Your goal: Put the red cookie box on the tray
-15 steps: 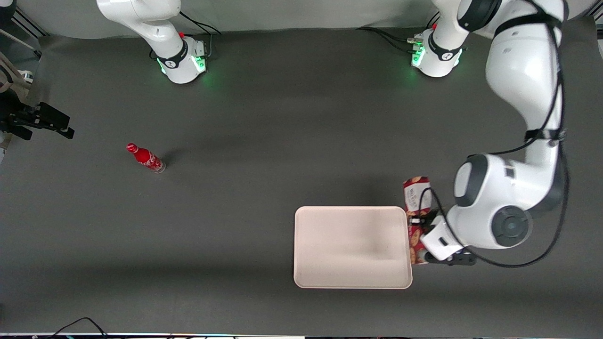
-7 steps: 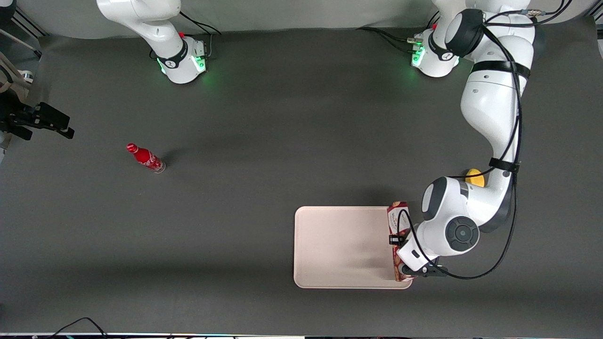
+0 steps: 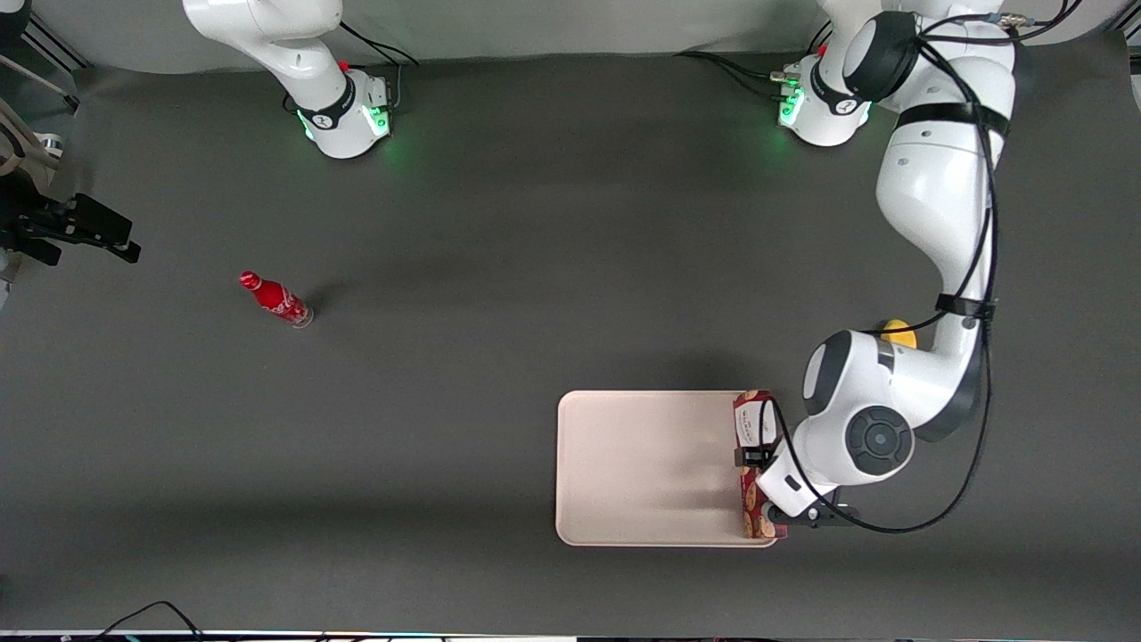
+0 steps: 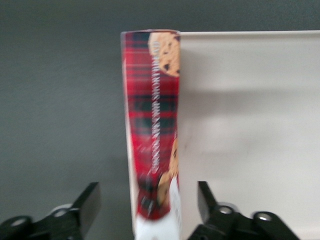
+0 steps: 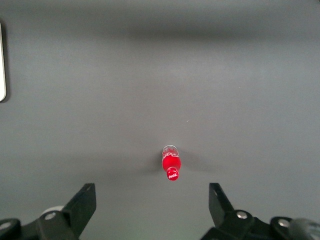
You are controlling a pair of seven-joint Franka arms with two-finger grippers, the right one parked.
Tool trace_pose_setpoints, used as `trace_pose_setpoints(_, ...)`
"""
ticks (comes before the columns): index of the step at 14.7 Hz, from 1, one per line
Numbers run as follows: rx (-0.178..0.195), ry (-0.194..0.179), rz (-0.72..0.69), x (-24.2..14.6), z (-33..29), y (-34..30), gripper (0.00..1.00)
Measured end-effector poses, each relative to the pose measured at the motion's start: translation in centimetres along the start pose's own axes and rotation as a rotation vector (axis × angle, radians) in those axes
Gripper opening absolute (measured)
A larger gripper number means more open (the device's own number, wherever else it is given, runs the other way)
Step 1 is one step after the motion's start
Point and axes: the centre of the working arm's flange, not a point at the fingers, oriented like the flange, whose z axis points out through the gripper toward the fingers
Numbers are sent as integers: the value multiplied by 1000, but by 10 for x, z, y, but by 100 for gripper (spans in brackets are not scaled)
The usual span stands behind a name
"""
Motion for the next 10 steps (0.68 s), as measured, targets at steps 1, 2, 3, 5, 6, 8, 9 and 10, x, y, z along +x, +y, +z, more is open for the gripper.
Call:
trace_pose_setpoints(1, 12, -24, -4, -3, -18, -4, 95)
trace_pose_setpoints(2, 26, -52, -9, -9, -41, -10, 100)
trace_pose_setpoints(3, 41, -80, -16, -16, -69, -17, 100)
trace_pose_setpoints(5, 61, -116, -11, -35, -134, -32, 100)
trace_pose_setpoints(6, 65, -132, -1, -47, -166, -41, 100)
trace_pose_setpoints(8, 68, -154, 26, -74, -224, -68, 100)
trace_pose_setpoints(9, 69, -161, 40, -90, -248, -86, 100)
trace_pose_setpoints(10, 71, -165, 55, -108, -268, -105, 100)
